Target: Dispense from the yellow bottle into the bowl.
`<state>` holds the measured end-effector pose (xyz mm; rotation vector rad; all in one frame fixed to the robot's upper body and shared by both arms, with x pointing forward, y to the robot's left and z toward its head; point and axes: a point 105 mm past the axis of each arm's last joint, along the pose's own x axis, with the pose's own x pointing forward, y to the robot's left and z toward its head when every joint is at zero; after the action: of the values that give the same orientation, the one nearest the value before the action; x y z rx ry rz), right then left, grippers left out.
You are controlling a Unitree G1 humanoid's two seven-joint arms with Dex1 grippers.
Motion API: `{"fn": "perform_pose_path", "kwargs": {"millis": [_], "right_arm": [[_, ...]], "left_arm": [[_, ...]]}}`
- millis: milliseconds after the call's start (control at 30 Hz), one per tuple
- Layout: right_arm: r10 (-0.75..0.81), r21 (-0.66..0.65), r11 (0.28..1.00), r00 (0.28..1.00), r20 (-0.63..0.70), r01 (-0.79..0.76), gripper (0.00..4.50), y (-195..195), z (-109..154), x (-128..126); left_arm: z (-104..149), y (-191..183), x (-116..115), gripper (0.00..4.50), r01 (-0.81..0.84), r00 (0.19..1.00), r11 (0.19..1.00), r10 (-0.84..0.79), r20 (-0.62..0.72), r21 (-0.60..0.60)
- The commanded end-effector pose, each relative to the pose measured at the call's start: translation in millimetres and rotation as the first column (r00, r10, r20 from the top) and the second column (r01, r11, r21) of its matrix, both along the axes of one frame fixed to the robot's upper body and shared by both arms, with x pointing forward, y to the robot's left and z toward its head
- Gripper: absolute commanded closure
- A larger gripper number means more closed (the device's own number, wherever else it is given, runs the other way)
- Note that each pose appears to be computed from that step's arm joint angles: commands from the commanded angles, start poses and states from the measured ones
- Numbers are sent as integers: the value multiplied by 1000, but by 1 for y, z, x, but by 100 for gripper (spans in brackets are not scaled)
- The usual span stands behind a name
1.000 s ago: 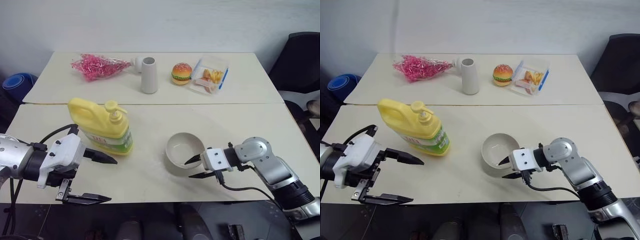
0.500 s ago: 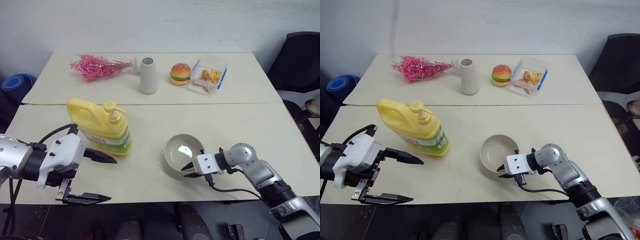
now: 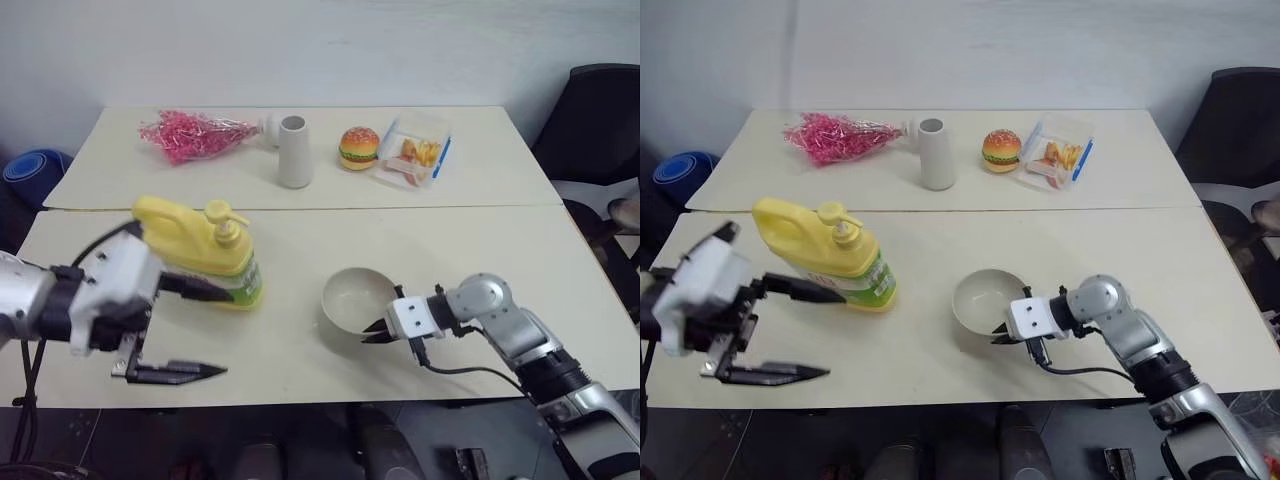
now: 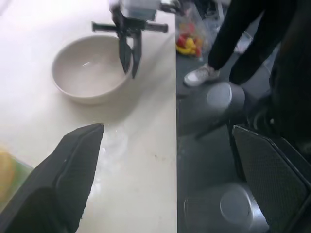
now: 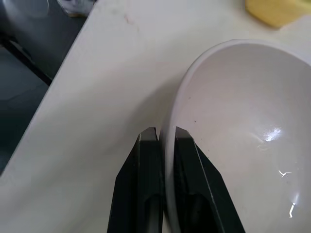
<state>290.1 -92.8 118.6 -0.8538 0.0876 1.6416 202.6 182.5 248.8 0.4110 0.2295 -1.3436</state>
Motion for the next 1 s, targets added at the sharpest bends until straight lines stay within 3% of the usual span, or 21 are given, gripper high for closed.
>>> {"fn": "perform_pose_path", "kwargs": {"millis": [33, 200, 300, 533, 700, 1000], "right_arm": [[36, 87, 995, 999, 35, -39, 450, 10, 59, 3], [152, 35, 987, 986, 62, -155, 450, 22, 97, 0], [219, 5, 975, 972, 85, -220, 450, 38, 111, 0], [291, -33, 957, 955, 59, -289, 450, 62, 114, 2], [281, -31, 959, 958, 48, -280, 450, 85, 112, 3], [246, -67, 968, 967, 66, -242, 450, 91, 115, 7]], "left_arm": [[36, 13, 4, 19, -63, 996, 993, 68, 53, -97], [80, 31, 15, 146, -116, 983, 972, 142, 120, -203], [71, 46, 29, 237, -153, 973, 984, 166, 159, -90], [68, 50, 55, 448, -145, 972, 986, 157, 175, -82], [75, 39, 73, 448, -120, 965, 987, 141, 221, -104], [79, 27, 76, 448, -66, 968, 992, 89, 233, -106]]}}
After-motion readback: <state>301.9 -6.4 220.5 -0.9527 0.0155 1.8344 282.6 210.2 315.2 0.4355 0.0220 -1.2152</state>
